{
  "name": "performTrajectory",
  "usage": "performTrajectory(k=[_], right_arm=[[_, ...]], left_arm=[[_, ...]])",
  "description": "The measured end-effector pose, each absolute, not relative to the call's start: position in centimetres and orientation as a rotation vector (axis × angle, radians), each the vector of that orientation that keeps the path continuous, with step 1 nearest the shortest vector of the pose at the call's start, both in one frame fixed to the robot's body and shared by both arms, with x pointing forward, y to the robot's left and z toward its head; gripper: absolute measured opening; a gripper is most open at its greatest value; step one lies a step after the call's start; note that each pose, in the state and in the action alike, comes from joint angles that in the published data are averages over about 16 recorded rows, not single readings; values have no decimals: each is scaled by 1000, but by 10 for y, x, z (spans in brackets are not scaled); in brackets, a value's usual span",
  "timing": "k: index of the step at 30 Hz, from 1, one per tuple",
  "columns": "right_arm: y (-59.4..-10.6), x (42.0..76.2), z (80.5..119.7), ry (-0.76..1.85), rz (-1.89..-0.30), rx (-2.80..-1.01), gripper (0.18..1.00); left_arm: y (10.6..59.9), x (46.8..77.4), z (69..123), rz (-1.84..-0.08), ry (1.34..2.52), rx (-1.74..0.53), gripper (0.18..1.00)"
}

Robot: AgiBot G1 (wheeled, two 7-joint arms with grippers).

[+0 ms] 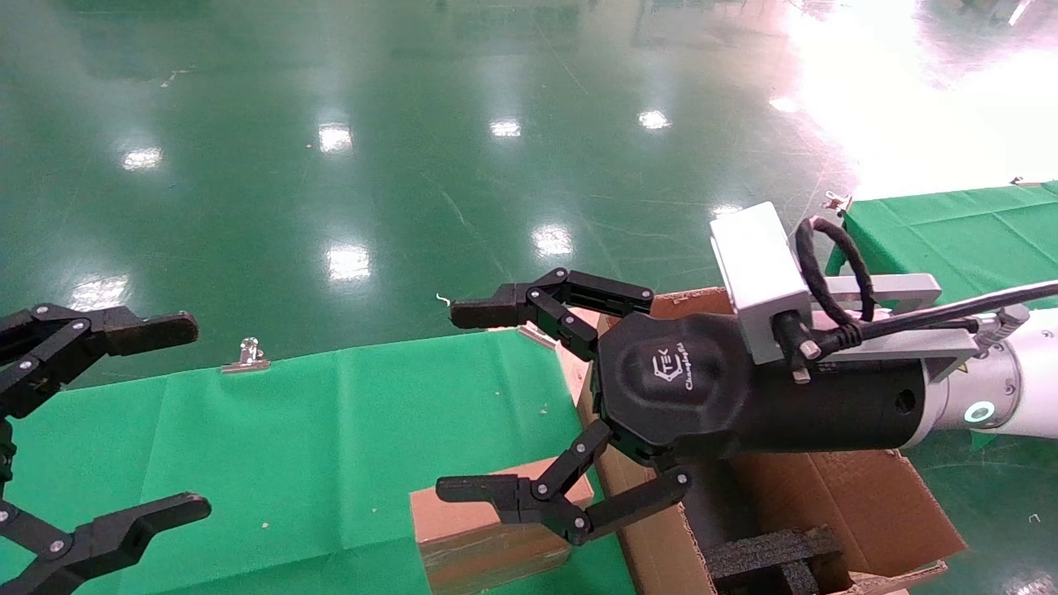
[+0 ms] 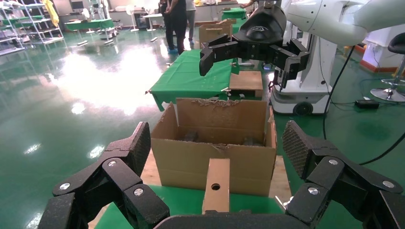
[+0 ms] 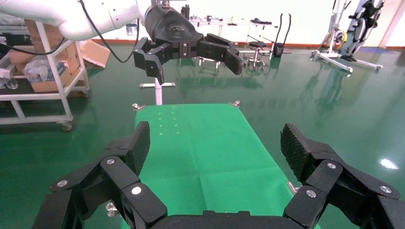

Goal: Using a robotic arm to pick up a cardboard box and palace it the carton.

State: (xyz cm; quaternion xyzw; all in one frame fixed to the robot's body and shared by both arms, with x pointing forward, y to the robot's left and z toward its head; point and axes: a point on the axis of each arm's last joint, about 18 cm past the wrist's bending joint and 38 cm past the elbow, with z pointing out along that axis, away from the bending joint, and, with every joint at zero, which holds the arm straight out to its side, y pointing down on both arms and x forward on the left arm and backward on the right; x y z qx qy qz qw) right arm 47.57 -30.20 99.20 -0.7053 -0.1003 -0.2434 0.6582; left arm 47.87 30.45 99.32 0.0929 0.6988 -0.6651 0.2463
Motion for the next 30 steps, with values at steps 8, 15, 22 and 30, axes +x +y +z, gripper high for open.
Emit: performTrajectory(k=[8,15,22,30], right_arm=[[-302,476,992,-227,-551,-1597,1001],[-302,476,992,-227,-551,-1597,1001],[-302,476,992,-227,-551,-1597,1001],[-301,479,990,-225,-559,-1613,1001]], left_arm=[[305,479,993,-1814,1906,253,1001],[305,479,993,-1814,1906,253,1001],[305,479,993,-1814,1906,253,997],[305,479,993,-1814,1906,253,967]])
